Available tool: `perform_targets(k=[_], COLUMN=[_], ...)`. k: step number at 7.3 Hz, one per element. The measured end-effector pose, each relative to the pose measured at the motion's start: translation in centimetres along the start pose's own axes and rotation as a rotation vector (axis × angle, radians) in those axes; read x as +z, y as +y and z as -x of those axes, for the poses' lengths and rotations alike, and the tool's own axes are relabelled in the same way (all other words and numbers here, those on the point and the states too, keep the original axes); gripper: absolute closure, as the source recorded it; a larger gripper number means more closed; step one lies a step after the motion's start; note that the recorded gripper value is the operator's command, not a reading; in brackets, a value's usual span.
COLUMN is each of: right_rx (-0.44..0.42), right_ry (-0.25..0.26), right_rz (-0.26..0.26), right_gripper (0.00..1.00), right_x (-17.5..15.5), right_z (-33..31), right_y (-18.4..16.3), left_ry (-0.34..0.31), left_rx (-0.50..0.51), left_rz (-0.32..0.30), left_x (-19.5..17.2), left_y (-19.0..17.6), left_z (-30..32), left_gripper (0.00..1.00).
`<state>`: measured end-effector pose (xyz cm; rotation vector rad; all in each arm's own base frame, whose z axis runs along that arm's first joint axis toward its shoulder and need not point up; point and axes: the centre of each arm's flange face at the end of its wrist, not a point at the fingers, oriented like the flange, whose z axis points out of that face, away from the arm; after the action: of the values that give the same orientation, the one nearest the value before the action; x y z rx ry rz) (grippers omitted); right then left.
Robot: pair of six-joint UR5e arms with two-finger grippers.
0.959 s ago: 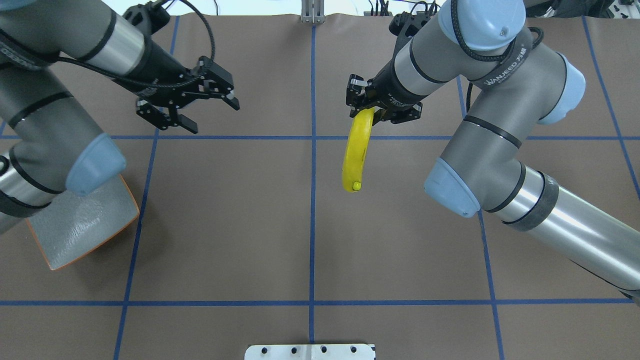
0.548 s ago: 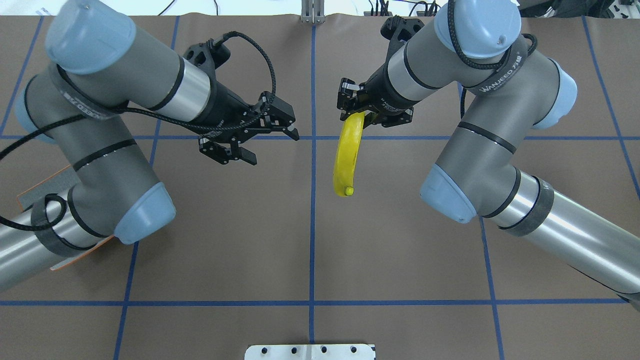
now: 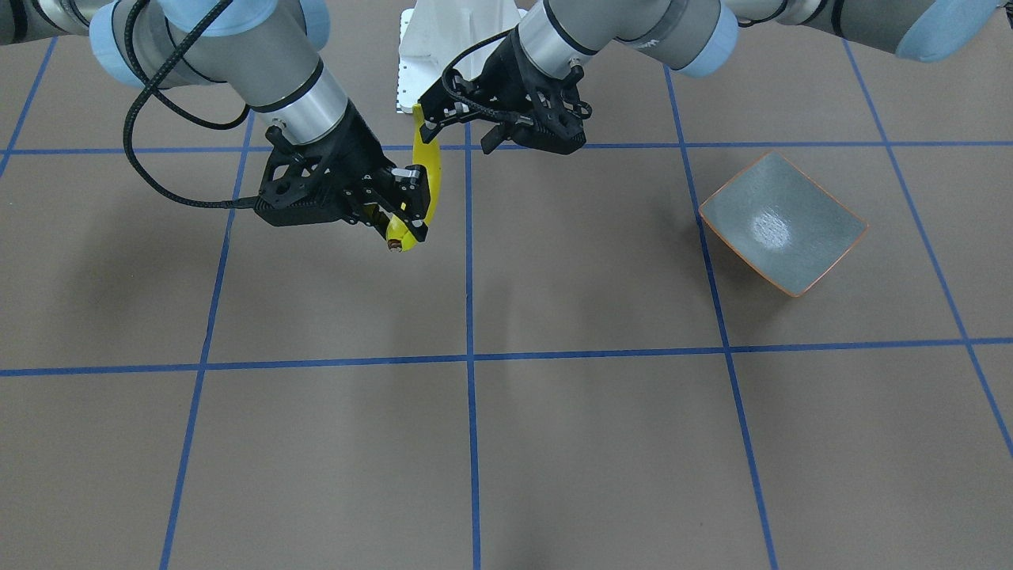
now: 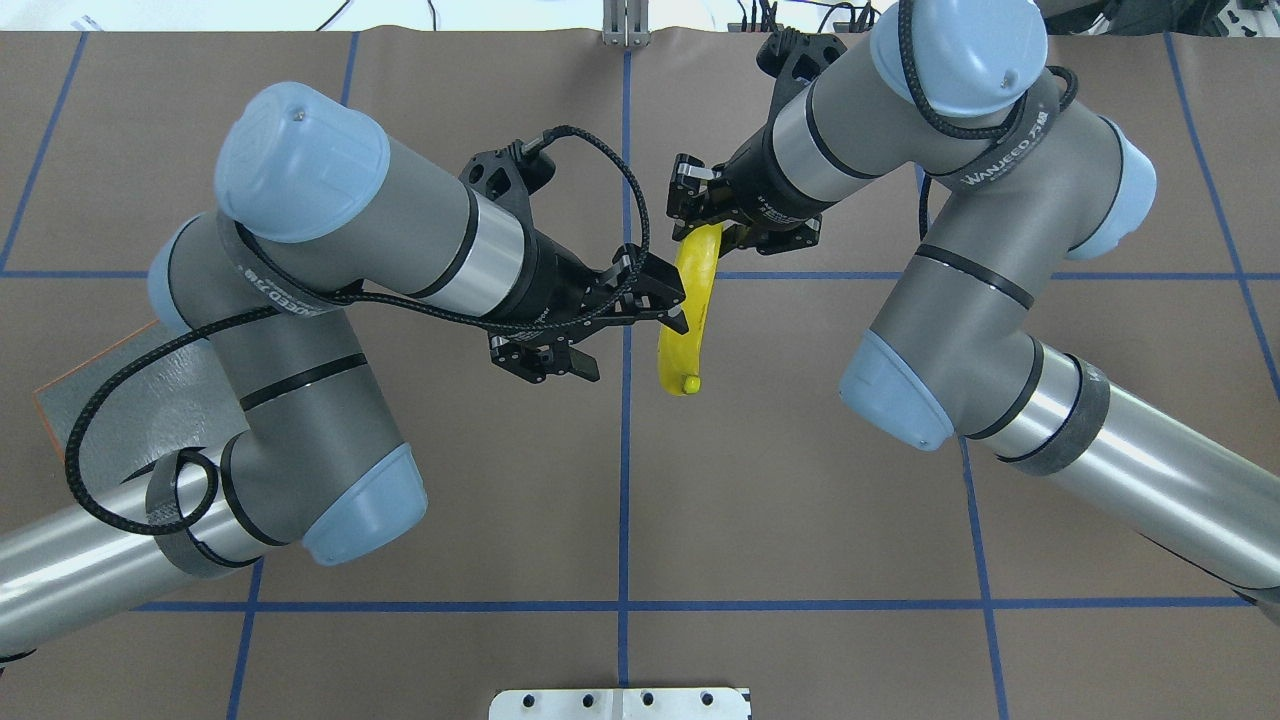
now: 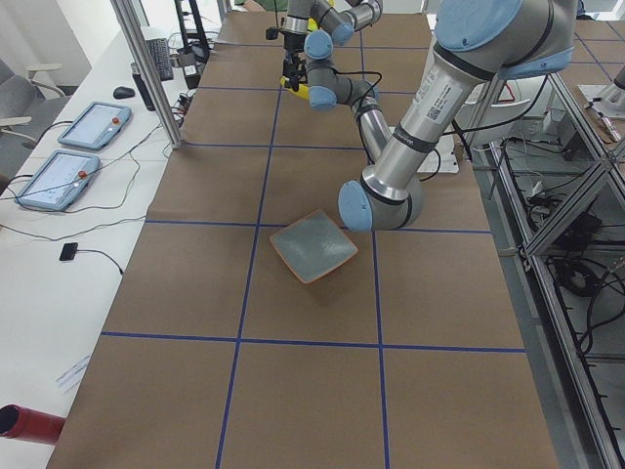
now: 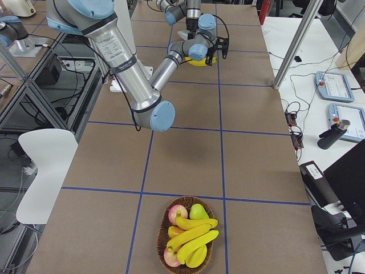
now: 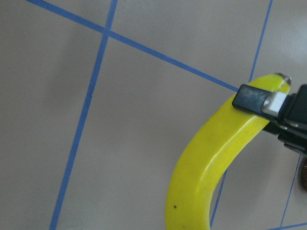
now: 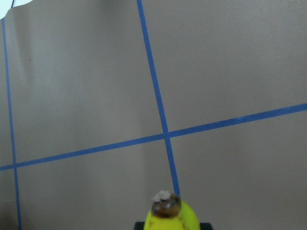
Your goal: Transfer all bananas from basket to plate
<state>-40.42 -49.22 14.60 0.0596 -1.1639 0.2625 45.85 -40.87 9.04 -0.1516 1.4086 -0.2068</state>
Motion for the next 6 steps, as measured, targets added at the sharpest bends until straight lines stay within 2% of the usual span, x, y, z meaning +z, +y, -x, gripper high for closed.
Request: perform_targets(k=[6], right_rx=[-0.010], right_ry=[-0.039], right_rz=[0.032], right_gripper=[1.00], right_x=[-0.7], right_z=[1.3], right_y=[2.8], left_ry=[-0.007], left_rx=[-0.002], left_rz=[0.002], left_x=[1.5], left_y=[0.2], left_z=[-0.4], left_gripper=[0.01])
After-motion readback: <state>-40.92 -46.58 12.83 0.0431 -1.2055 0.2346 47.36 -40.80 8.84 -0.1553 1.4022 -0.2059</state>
